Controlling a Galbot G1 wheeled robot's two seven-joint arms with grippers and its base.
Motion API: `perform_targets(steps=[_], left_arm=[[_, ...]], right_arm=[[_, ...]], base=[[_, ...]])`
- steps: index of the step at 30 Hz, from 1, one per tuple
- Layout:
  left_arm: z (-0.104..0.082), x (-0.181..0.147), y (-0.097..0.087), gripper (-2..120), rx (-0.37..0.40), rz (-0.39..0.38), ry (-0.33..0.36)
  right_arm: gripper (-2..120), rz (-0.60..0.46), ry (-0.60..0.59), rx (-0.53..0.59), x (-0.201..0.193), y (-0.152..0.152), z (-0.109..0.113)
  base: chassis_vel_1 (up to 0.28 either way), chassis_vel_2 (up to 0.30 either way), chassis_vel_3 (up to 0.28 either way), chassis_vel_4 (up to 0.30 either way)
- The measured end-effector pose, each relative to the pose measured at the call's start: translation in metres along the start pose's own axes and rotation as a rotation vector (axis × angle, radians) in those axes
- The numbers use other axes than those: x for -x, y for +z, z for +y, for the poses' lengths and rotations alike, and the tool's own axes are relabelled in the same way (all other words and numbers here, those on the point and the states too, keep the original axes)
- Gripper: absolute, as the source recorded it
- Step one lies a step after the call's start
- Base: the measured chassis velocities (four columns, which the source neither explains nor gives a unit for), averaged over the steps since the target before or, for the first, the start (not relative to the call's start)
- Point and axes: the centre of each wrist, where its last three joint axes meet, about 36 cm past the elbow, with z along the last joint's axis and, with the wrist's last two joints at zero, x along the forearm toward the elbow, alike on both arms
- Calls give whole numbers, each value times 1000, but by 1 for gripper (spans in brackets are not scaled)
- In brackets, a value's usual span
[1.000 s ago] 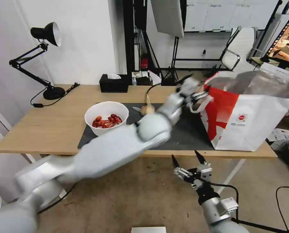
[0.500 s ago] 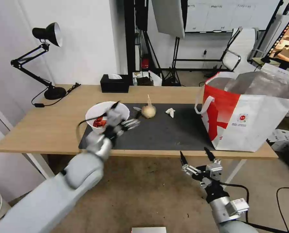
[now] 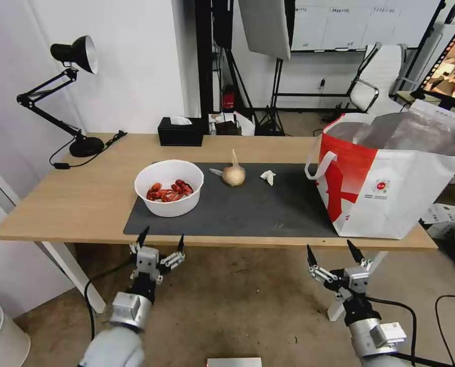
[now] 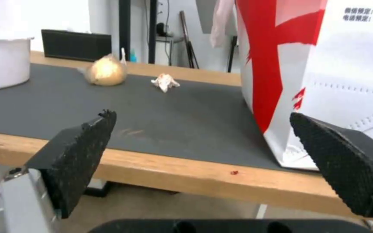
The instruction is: Pick up the trash from the table and place it into the takeout bag.
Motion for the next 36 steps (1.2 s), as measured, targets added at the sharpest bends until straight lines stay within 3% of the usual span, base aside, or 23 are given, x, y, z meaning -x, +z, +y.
perform_targets(steps=[13, 19, 23, 27, 28, 31, 33, 36], left_arm=[[0, -1, -1, 100, -11, 6, 10], [2, -1, 0, 100, -8, 12, 14], [3, 0, -1, 100, -4, 10, 16], [4, -1, -4, 100, -2, 17, 12], [4, -1, -4, 100, -2, 17, 12], [8, -2, -5, 100, 4, 22, 2], [8, -2, -5, 100, 4, 22, 2], [10, -3, -4, 100, 6, 27, -6]], right_arm=[[100, 28, -13, 30, -3, 2, 11], [100, 39, -82, 124, 15, -14, 23], [100, 38, -189, 193, 53, -38, 30], [100, 54, -311, 212, 122, -69, 30], [100, 54, -311, 212, 122, -69, 30], [100, 74, -302, 194, 179, -85, 31], [100, 75, -300, 192, 182, -85, 32], [100, 140, -218, 144, 223, -86, 46]], base=[[0, 0, 0, 0], [0, 0, 0, 0], [0, 0, 0, 0], [0, 0, 0, 0], [0, 0, 0, 0], [0, 0, 0, 0], [0, 0, 0, 0], [0, 0, 0, 0]])
